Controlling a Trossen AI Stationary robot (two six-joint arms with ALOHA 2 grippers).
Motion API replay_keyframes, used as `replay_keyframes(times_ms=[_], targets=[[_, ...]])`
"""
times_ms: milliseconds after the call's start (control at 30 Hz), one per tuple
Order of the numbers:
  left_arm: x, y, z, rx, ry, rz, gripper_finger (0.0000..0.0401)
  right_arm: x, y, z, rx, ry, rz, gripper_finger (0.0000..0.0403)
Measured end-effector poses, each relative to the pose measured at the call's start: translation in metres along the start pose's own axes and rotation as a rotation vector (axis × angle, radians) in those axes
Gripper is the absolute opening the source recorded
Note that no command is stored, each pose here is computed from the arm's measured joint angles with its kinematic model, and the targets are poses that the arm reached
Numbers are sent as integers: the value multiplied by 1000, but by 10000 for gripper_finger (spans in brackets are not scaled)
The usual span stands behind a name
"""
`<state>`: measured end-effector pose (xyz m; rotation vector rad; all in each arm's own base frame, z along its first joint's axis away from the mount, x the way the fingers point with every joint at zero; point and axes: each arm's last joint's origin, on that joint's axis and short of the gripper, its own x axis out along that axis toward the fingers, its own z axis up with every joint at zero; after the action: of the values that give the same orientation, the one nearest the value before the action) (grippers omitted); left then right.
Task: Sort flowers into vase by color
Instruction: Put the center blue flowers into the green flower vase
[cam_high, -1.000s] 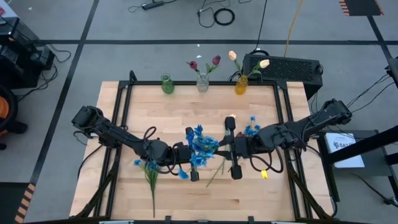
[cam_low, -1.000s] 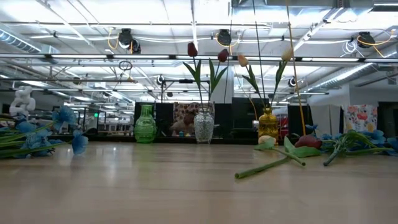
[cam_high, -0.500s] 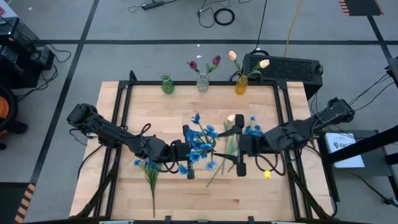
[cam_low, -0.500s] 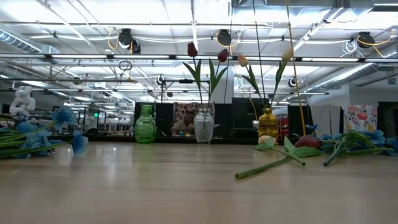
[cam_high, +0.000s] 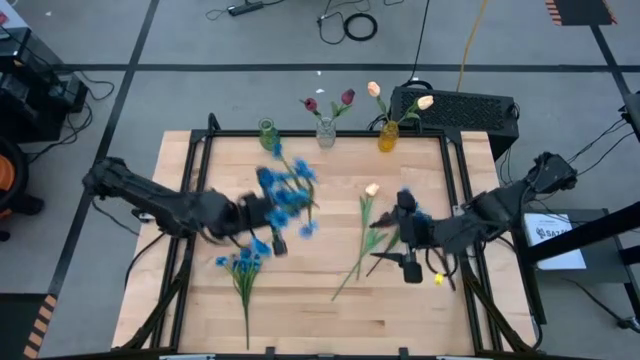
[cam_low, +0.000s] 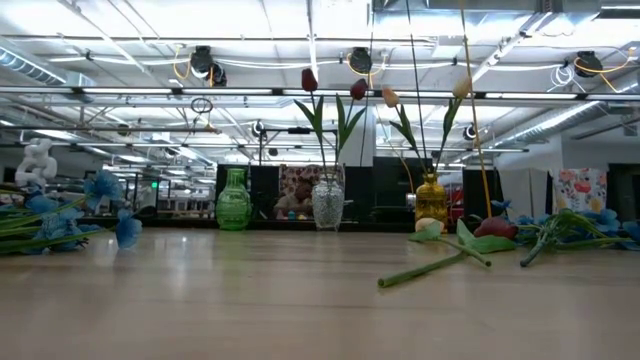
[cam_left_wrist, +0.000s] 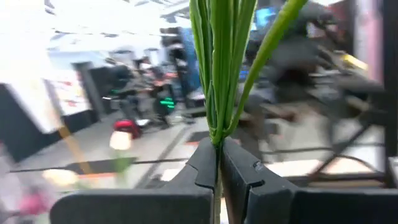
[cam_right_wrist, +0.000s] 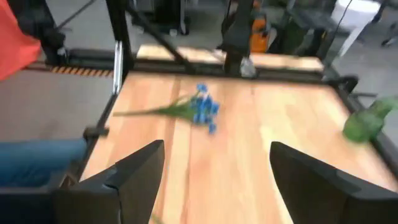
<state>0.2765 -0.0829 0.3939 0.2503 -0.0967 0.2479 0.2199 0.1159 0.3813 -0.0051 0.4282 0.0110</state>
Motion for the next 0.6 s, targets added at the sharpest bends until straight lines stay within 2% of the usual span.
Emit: replay_keyframes(times_ms=[167,233,367,600], targets=[[-18,63,16,-15,-11,167,7,18,5,-31,-17,42,-1,271],[-24,87,14,-27,-18,228,7,25,5,-43,-24,55,-7,266],[-35,127,-5,-11,4,331,7,35,5,-60,-67,57,-9,256],[-43,182,-53,-77,73,400,7,40,-3,-55,-117,24,-36,239]])
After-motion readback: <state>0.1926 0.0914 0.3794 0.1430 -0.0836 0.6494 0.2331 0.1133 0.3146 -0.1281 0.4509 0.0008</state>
